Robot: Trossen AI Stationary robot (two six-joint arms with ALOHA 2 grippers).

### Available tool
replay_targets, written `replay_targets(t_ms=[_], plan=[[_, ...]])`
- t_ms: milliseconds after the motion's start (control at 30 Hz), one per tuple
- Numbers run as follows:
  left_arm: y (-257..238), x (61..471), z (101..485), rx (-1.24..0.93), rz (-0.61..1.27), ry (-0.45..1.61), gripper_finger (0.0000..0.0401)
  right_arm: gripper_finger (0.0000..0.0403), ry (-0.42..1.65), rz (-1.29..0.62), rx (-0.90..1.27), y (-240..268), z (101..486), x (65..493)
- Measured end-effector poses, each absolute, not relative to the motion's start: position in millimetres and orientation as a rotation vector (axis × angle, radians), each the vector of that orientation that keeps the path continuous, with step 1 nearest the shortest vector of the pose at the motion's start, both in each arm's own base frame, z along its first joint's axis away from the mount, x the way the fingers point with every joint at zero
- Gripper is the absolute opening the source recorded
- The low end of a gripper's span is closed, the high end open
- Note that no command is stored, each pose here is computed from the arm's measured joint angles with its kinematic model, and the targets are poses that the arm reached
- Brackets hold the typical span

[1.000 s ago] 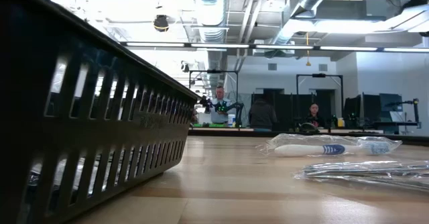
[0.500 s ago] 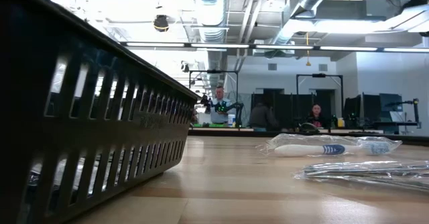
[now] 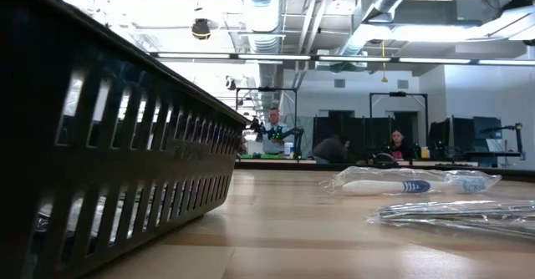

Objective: Pick & Place Travel size toiletries
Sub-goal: Put the cotton pack into the left black bin

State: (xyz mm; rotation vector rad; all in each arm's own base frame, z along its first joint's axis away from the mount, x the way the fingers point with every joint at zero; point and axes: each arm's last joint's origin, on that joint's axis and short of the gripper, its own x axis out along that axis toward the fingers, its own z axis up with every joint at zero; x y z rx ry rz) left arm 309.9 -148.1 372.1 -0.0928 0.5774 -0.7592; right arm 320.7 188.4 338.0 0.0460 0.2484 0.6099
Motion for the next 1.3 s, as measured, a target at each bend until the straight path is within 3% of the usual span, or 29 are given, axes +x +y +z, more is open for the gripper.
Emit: replay_targets(t_ms=[300,467,900,1300], plan=[[-177,271,360,-0.136,-0.582,0.845,0.0005,0.0232,0.227,0.643,0.030,197,340,316],[-195,257,331,-0.168,-0.526,0.982,0.0005,0.0283,0.228,0.643,0.031,197,340,315],[-182,230,231,-0.222,-0.377,1.356,0.0005,0.0294,0.236,0.640,0.055,197,340,315],[-185,228,208,-0.286,-0.422,1.310,0.0005,0.0294,0.237,0.631,0.057,194,340,317]])
